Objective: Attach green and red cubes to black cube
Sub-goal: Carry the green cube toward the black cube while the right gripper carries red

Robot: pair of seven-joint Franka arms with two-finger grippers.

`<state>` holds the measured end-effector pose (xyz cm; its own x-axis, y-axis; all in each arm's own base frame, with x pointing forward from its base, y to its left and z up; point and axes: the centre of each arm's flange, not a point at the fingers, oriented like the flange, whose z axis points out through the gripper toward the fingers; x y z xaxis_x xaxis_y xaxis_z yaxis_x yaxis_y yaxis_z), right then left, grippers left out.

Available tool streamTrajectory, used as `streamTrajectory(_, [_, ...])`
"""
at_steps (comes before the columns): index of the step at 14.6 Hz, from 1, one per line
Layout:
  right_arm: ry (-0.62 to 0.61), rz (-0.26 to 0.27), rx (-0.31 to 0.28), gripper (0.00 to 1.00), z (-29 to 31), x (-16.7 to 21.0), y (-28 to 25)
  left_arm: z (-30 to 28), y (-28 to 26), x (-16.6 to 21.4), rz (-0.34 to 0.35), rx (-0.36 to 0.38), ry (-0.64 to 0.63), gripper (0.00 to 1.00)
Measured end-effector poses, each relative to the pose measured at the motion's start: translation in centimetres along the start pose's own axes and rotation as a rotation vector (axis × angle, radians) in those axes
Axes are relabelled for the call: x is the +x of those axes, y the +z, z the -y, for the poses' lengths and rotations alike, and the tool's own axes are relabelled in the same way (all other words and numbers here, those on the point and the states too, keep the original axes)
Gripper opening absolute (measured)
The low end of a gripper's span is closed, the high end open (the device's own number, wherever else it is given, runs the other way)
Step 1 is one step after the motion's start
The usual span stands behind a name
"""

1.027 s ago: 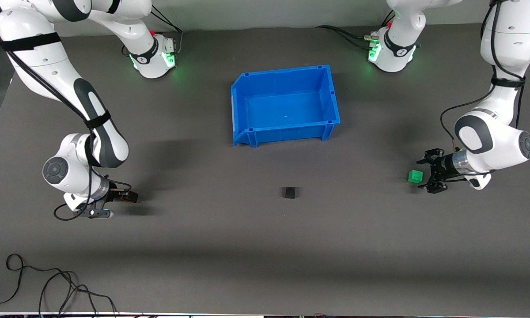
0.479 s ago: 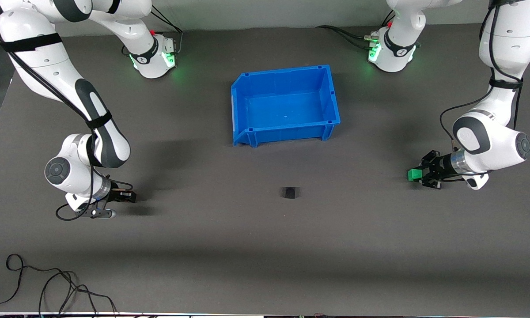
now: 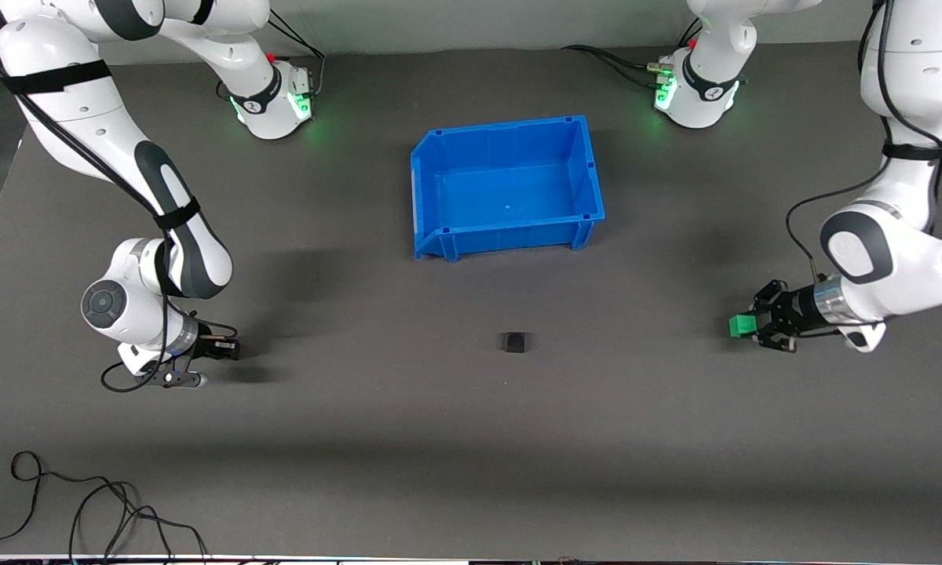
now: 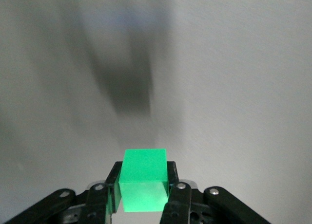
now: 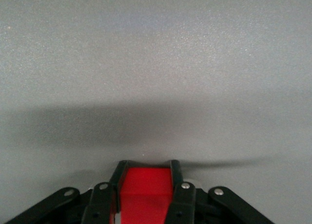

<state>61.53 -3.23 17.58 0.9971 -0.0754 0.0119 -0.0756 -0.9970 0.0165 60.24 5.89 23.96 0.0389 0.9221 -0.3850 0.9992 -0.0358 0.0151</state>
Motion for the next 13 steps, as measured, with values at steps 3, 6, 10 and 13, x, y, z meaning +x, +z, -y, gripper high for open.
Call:
streamTrajectory(3, [0.000,0.000,0.000,0.39,0.0,0.0,0.0,-3.0,-2.8,-2.8,0.010,-0.043,-0.036,0.37])
streamTrajectory(6, [0.030,-0.004,0.006,0.39,0.0,0.1,-0.2,-4.2,-1.9,-6.6,0.012,-0.040,-0.030,0.37])
streamTrajectory(10, [0.180,-0.019,0.022,0.39,1.6,0.5,-1.3,-5.1,2.7,-13.2,-0.013,-0.053,-0.015,0.37])
streamTrajectory(13, [0.338,-0.030,0.035,0.39,7.4,0.3,-2.5,-4.8,6.7,-18.3,-0.005,-0.049,0.023,0.37])
